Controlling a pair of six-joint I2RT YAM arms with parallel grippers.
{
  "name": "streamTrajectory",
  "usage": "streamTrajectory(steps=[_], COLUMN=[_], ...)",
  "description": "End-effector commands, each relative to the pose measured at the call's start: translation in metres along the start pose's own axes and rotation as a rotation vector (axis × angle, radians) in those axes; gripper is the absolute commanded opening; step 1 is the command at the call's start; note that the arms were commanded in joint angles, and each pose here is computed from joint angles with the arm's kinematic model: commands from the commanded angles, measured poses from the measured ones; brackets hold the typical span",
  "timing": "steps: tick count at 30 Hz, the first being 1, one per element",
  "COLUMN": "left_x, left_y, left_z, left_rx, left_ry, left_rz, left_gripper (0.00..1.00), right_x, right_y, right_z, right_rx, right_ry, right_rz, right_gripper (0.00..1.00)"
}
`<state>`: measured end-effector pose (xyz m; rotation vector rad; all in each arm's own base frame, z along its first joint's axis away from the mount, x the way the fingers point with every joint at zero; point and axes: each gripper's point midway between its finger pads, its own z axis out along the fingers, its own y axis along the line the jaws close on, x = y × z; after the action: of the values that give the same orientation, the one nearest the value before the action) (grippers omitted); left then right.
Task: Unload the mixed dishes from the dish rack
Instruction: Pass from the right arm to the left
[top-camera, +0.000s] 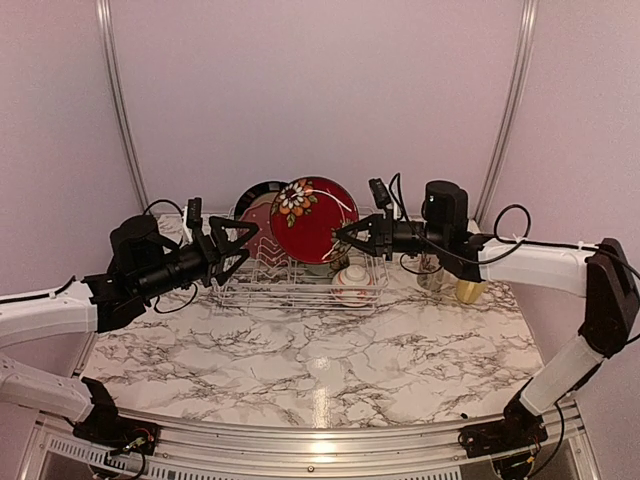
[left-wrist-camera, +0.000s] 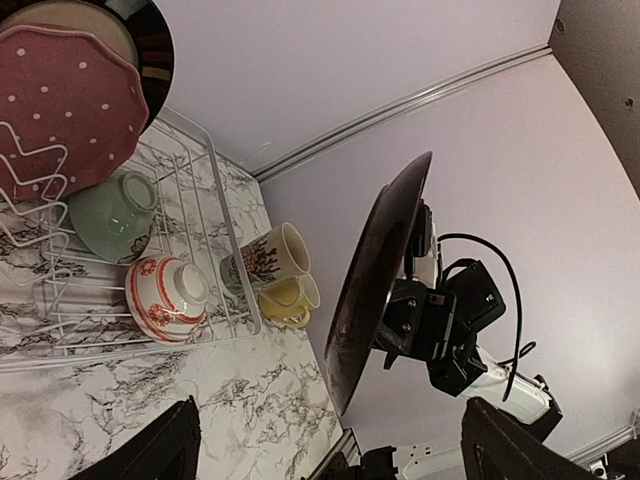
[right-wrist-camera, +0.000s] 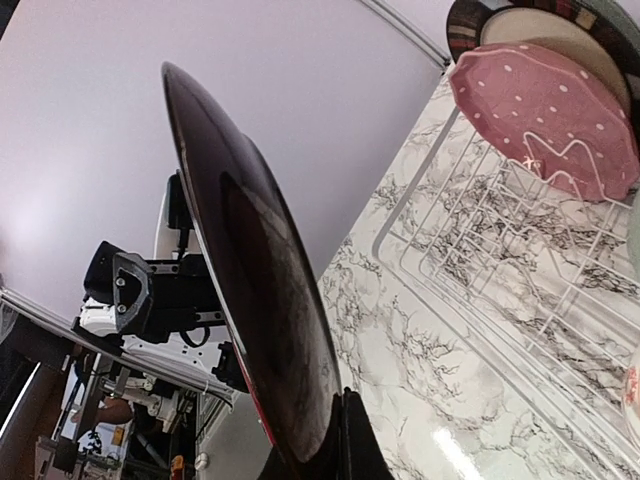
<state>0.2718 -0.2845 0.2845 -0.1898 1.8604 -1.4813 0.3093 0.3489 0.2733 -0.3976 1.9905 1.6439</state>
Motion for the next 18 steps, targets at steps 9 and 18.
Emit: streamTrajectory(steps=[9, 18], left_x=[0.007, 0.0], left_y=[-0.057, -0.047], left_z=[0.013, 0.021], left_rx=[0.248, 0.146], left_ry=[0.069, 0.04], left_rz=[0.033, 0.027], left_gripper=[0.82, 0.41], right_x=[-0.011, 0.001], right_y=[0.075, 0.076], right_z=[0.015, 0.022], right_rx=[-0.244, -0.267], right_ry=[-0.012, -0.001], right_rz=[-0.02, -0.01], right_gripper=[0.0, 0.0])
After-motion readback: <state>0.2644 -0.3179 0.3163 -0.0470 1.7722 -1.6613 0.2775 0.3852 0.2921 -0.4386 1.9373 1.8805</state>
